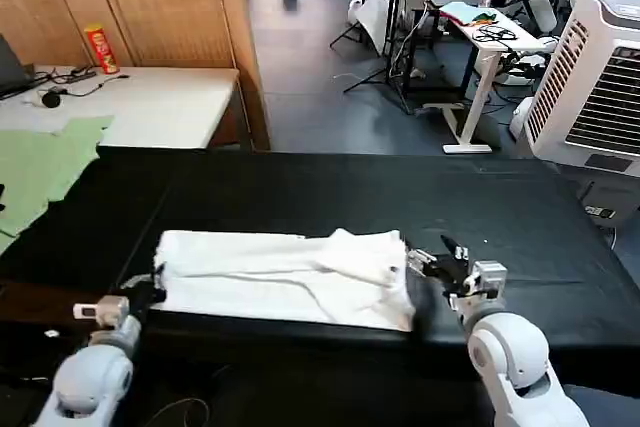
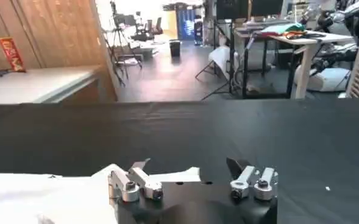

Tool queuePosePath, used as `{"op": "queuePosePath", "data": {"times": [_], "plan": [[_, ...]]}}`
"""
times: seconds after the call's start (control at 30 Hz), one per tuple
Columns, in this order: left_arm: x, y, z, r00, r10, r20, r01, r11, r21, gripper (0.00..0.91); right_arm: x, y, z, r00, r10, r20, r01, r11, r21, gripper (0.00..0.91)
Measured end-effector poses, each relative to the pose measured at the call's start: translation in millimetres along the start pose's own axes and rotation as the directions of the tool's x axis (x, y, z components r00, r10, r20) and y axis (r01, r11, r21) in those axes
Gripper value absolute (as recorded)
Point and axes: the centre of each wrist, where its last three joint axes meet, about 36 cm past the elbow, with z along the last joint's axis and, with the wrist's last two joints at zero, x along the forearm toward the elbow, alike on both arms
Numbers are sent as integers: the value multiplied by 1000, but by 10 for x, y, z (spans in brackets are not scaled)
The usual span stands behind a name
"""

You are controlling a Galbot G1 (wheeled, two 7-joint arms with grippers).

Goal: Fold and organize the clothes.

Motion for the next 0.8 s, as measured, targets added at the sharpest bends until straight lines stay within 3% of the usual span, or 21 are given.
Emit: {"op": "queuePosePath", "data": {"times": [0.2, 0.37, 0.6, 0.8], "plan": [[-54, 457, -71, 996, -68, 55, 78, 976, -204, 0, 0, 50, 34, 1000, -6, -4, 6, 1000, -14, 878], [1, 407, -152, 998, -52, 37, 59, 973, -224, 0, 14, 79, 71, 1000, -4, -10, 4, 1000, -17, 878], [251, -289, -396, 998, 63, 3, -63, 998, -13, 0, 62, 56, 140, 1000, 21, -19, -21, 1000, -12, 878], [482, -1061, -709, 971, 236, 24, -237, 957, 165, 0, 101, 15, 187, 999, 45, -21, -45, 999, -2, 878]]}}
